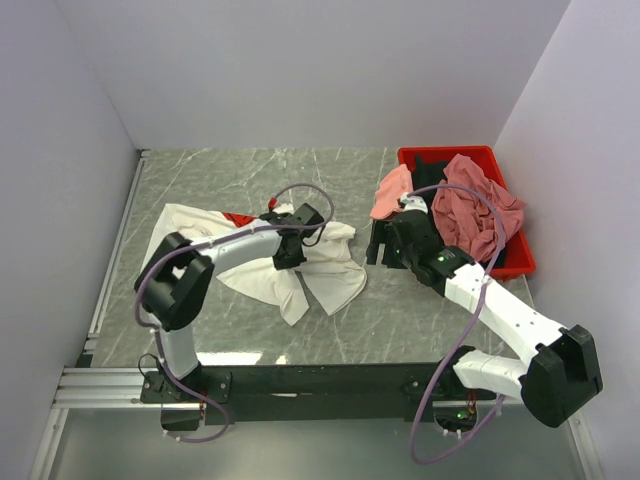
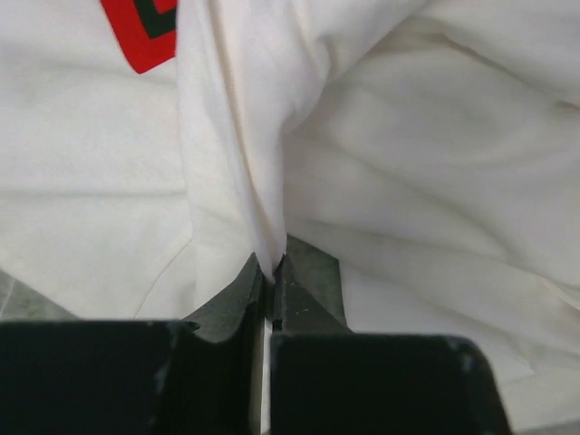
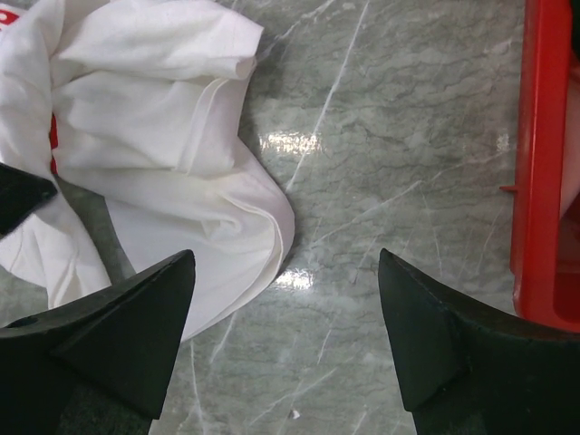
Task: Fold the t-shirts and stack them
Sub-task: Flatten the tshirt out
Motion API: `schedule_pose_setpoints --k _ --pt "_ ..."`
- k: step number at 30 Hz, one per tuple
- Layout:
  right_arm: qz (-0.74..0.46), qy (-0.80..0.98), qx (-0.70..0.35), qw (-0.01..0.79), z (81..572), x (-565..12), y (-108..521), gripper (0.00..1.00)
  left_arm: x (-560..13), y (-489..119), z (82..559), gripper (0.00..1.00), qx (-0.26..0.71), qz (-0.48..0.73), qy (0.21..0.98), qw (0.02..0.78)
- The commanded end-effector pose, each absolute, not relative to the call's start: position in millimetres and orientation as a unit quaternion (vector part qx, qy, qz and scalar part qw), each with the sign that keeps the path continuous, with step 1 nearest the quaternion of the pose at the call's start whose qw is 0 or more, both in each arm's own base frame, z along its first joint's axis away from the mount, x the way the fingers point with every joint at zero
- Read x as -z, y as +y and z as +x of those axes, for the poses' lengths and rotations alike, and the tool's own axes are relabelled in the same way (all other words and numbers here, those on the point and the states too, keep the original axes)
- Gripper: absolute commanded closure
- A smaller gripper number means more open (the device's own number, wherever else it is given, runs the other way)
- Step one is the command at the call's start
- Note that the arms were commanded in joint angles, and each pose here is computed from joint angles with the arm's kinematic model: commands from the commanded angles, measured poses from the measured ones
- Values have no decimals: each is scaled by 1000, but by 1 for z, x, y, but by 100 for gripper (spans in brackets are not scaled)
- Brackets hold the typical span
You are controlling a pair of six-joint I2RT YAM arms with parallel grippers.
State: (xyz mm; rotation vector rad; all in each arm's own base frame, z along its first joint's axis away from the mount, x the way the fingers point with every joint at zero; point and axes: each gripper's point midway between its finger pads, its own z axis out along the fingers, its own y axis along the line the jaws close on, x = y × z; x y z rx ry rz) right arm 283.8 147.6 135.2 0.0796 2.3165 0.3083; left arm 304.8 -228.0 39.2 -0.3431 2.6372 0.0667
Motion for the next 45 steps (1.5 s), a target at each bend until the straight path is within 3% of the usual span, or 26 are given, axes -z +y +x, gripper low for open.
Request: schedule_pose_setpoints --k 1,19,25,32,34,36,38,39,45 --pt "18 908 -127 400 290 -137 151 13 -85 -226 306 99 9 -126 951 281" --pt "-14 927 -169 335 276 -106 177 18 -133 -97 258 99 -79 -261 898 345" --pt "-32 934 -173 311 271 -83 198 19 -128 -86 254 98 -64 -273 897 341" --pt "-36 948 -102 298 281 -52 207 22 -125 -80 251 99 -60 -279 896 341" --pt "-42 950 -95 294 279 -45 212 28 -128 -80 254 99 -53 -283 893 346" --pt "-46 949 -104 293 280 -43 218 44 -135 -80 258 99 -45 -286 888 356" --pt "-44 946 -114 302 285 -48 223 73 -144 -76 263 99 -45 -293 881 368" --pt "-42 943 -109 312 288 -52 222 99 -150 -72 265 99 -44 -302 876 374" --pt "10 900 -43 433 319 -144 186 100 -231 -49 289 99 -24 -361 813 456"
